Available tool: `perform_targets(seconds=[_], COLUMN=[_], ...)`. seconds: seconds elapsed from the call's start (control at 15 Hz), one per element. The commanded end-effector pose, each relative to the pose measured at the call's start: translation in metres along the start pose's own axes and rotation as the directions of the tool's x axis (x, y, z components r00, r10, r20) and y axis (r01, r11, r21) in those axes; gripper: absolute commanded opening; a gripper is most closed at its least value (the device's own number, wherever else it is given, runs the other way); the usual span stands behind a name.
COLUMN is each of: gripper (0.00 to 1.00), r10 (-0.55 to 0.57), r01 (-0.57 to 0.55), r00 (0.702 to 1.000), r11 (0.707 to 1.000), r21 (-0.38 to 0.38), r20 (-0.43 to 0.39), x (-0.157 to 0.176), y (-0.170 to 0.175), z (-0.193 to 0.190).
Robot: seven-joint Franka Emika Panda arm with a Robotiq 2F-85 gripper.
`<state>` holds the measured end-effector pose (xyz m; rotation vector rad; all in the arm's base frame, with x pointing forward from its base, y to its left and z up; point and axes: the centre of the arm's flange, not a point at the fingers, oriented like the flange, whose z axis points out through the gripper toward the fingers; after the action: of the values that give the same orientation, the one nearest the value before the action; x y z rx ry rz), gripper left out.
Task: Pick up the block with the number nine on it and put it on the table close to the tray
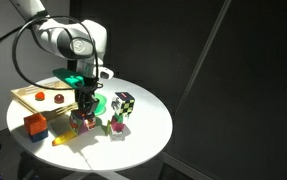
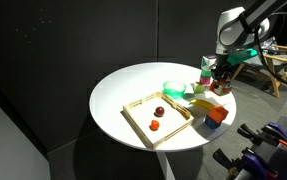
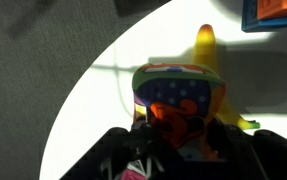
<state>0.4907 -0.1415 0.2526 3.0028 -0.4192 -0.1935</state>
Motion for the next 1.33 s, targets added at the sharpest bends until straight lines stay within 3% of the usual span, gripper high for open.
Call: perform_targets(seconds=[0.0, 0.6, 0.73, 0.8, 1.27], gripper=[0.23, 0.23, 0.23, 0.48, 0.48], r10=[-0.145, -0.459, -0.465, -0.435, -0.443], r01=[0.145, 0.459, 0.465, 0.435, 0.444], r00=[0.989, 0.887, 0.884, 0.900, 0.896], r11=[0.989, 0.888, 0.885, 0.900, 0.896], r21=[0.007, -0.012, -0.006, 0.002, 0.002], r20=[-0.025, -0.047, -0.049, -0.030, -0.033], x=[-0.009, -0.021, -0.021, -0.012, -0.013], y=[-0.009, -0.043, -0.045, -0.049, -0.050], z=[-0.007, -0.009, -0.008, -0.001, -0.002])
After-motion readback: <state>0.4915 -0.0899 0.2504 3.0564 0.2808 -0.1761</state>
